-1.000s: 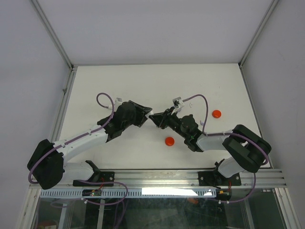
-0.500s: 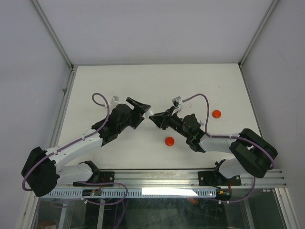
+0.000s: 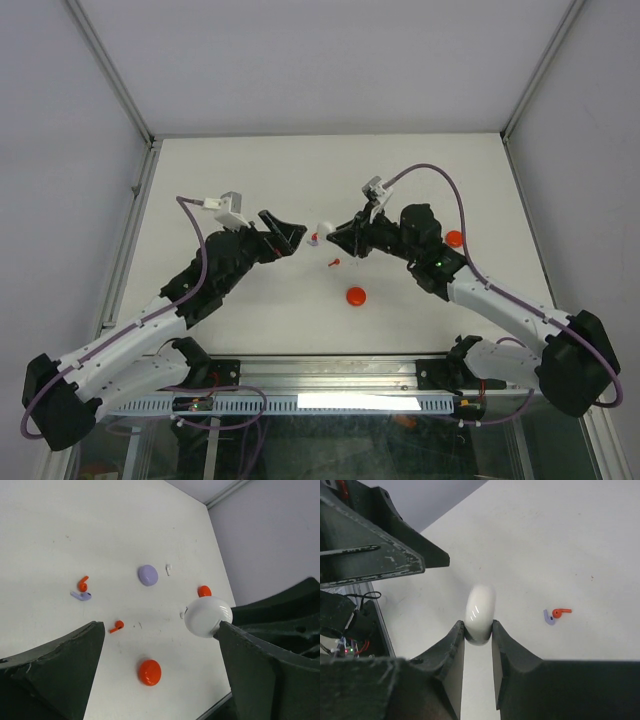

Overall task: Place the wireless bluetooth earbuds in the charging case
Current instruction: Pick up the charging case at the center of the board.

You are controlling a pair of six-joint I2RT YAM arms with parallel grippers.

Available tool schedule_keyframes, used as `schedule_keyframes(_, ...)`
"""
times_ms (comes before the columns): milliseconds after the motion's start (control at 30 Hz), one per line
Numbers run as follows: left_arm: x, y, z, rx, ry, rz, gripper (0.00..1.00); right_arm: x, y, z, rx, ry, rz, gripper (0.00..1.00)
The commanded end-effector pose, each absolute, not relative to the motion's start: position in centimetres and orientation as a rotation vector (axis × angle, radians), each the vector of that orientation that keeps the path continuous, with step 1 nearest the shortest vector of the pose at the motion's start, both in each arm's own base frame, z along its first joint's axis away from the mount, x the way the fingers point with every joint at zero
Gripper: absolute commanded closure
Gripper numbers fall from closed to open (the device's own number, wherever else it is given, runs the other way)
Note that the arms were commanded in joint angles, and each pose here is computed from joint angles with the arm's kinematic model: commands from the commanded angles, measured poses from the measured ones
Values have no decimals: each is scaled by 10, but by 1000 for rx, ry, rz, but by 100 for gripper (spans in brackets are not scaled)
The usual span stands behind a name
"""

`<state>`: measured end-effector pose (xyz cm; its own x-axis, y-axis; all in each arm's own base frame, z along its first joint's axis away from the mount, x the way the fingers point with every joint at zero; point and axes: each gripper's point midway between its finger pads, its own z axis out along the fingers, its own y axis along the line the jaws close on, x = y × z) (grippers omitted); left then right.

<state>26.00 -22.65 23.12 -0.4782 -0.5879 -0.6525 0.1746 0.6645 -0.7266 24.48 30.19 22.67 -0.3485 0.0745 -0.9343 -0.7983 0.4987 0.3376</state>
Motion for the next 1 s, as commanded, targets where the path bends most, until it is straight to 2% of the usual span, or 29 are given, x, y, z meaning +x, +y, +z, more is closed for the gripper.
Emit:
schedule_keyframes(0,245,-232,266,53,1681,-916,1,226,294,238,-829,1736,1011,100)
schedule_keyframes(367,201,-258,286,738,1462,-855,1,197,287,268,-1085,1758,1036,98)
schedule_keyframes(567,186,-271,288,953,1381,-866,2,179,284,281,-1209,1775,1075,98)
schedule_keyframes(967,165,-296,286,1233,1258,-966,16,156,288,280,-1429,1783,1065,99)
